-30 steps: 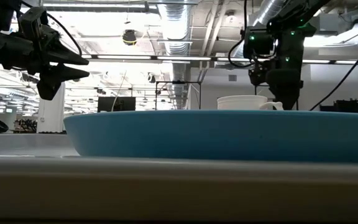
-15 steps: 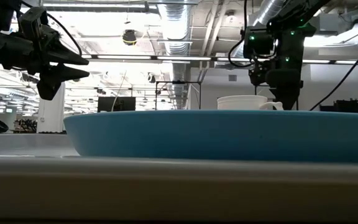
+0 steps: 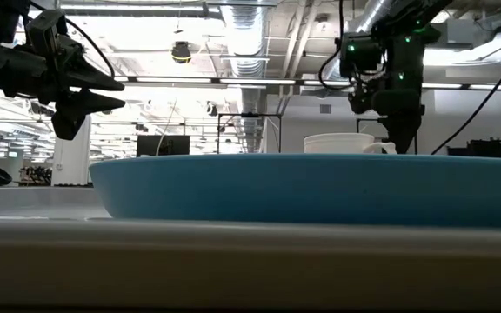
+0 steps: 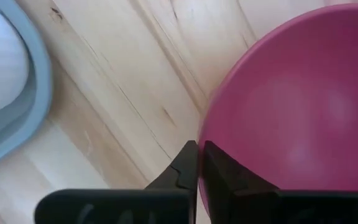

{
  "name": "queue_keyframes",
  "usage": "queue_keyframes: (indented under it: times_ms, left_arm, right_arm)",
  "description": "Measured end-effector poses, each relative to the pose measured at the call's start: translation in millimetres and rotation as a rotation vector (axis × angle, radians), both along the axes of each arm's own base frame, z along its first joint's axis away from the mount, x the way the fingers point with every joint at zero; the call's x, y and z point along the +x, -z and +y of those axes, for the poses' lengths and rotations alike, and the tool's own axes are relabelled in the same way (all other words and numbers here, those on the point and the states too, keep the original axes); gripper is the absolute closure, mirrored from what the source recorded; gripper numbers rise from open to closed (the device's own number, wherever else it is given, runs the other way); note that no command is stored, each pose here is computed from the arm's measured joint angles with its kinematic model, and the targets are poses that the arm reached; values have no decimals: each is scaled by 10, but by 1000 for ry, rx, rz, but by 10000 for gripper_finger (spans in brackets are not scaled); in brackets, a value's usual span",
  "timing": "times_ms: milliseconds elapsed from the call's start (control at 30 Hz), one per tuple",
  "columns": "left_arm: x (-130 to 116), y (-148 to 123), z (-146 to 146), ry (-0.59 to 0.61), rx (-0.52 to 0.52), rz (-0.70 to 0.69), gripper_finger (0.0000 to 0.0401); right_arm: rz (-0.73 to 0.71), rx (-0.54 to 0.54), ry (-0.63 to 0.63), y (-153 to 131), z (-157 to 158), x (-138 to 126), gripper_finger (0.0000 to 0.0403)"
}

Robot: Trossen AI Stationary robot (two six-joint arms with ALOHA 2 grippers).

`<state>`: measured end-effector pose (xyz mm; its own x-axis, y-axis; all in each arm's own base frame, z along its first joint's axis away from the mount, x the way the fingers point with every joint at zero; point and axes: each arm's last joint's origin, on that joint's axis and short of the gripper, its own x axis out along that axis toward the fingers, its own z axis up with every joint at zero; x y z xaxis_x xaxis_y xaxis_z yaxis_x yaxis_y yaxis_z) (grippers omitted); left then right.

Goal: Set up tray
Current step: Put the pink bowl on the blue plate on the gray tray

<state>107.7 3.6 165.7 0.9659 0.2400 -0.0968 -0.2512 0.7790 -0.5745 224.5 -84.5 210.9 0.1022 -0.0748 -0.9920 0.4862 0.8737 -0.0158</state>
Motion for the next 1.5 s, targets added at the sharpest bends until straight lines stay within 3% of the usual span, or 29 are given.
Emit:
queue_keyframes:
  times_ms: [333,633,767,933,1167,1500]
  left_arm:
    - [-1,0,3,-9,8,2,279]
    - [-1,0,3,-9,10,3,279]
    - [-1,0,3,-9,13,4,279]
    - [-3,22,3,-9,14,27,279]
    - [-3,15,3,-10,6,17,279]
    - [1,16,-15,54,-10,15,279]
  right_arm:
    - [-57,-61,-71,-796,79,121,401]
    - [-288,-89,-321,-1704,633,217,402]
    - [-382,-70,-412,-1938,893,212,402]
    - [-334,-31,-540,-1908,1281,374,402]
    - [-220,-6,-725,-1650,1833,772,403]
    - [-213,53,-655,-1281,2211,1378,403]
